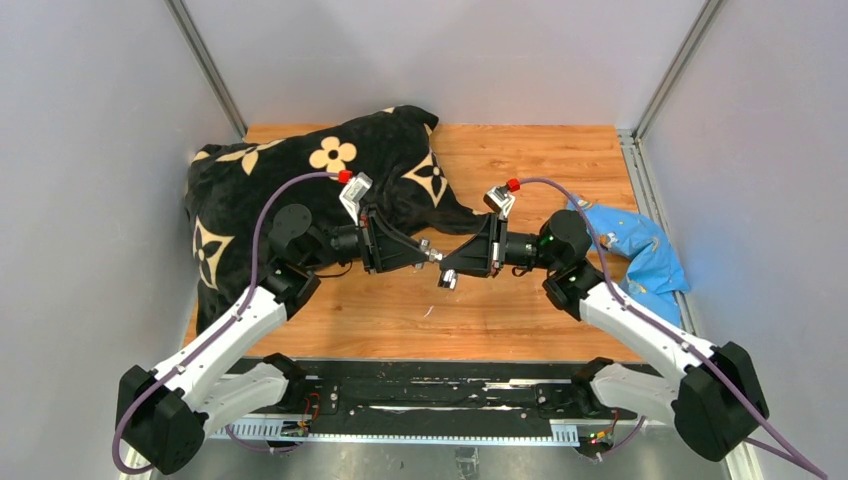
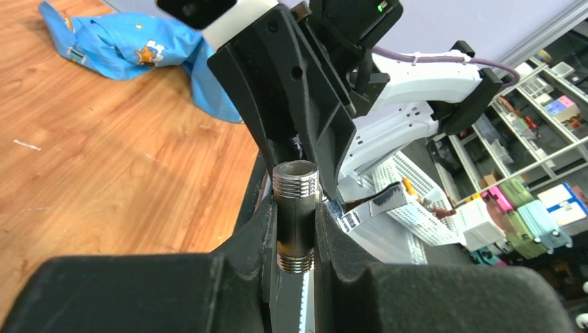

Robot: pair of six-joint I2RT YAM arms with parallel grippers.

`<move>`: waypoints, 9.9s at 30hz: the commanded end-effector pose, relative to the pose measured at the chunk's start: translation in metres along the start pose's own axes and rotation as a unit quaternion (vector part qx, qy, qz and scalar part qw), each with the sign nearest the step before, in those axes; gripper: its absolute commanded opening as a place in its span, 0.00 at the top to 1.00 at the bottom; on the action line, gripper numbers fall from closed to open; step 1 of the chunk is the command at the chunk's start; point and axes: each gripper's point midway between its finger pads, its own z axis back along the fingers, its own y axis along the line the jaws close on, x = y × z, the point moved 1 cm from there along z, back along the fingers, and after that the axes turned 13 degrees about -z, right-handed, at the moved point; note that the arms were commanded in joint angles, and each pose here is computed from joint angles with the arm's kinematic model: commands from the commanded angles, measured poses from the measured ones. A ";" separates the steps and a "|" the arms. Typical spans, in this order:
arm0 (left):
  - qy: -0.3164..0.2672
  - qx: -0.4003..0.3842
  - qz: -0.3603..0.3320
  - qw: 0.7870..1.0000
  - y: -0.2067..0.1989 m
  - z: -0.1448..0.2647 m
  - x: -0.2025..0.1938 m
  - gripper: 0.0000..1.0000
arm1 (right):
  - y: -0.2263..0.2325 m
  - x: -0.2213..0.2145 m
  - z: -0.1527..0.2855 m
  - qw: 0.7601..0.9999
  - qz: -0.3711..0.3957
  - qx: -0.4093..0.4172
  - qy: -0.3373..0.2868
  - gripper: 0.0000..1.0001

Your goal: Install the water faucets

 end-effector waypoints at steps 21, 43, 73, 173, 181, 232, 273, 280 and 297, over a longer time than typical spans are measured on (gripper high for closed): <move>0.007 -0.030 -0.026 0.999 -0.002 -0.009 -0.008 0.86 | 0.050 0.029 0.010 0.965 -0.203 0.165 -0.036 1.00; 0.030 -0.019 0.001 0.999 0.005 -0.012 -0.011 0.39 | 0.050 0.027 0.010 0.969 -0.186 0.162 -0.030 0.99; 0.013 0.002 -0.012 1.000 0.005 -0.017 0.034 0.34 | 0.051 0.022 0.011 0.974 -0.165 0.152 -0.027 1.00; 0.014 0.034 0.399 0.916 0.037 -0.012 0.013 1.00 | 0.021 0.025 0.056 0.578 0.803 -0.120 -0.079 0.34; 0.019 0.025 0.394 0.919 0.031 -0.011 0.016 1.00 | 0.017 0.036 0.041 0.572 0.807 -0.116 -0.094 0.33; -0.052 -0.012 0.184 0.981 0.002 0.004 0.035 1.00 | 0.031 0.042 0.009 0.979 0.035 0.062 -0.191 0.99; 0.048 0.038 0.382 0.922 0.032 -0.001 -0.017 1.00 | -0.004 0.020 0.101 0.635 0.726 -0.237 -0.118 0.27; 0.050 0.046 0.395 0.916 0.039 -0.004 -0.019 1.00 | -0.020 0.024 0.079 0.576 0.768 -0.267 -0.080 0.23; 0.051 0.041 0.388 0.919 0.037 -0.004 -0.016 1.00 | -0.029 0.030 0.025 0.469 0.839 -0.269 -0.064 0.30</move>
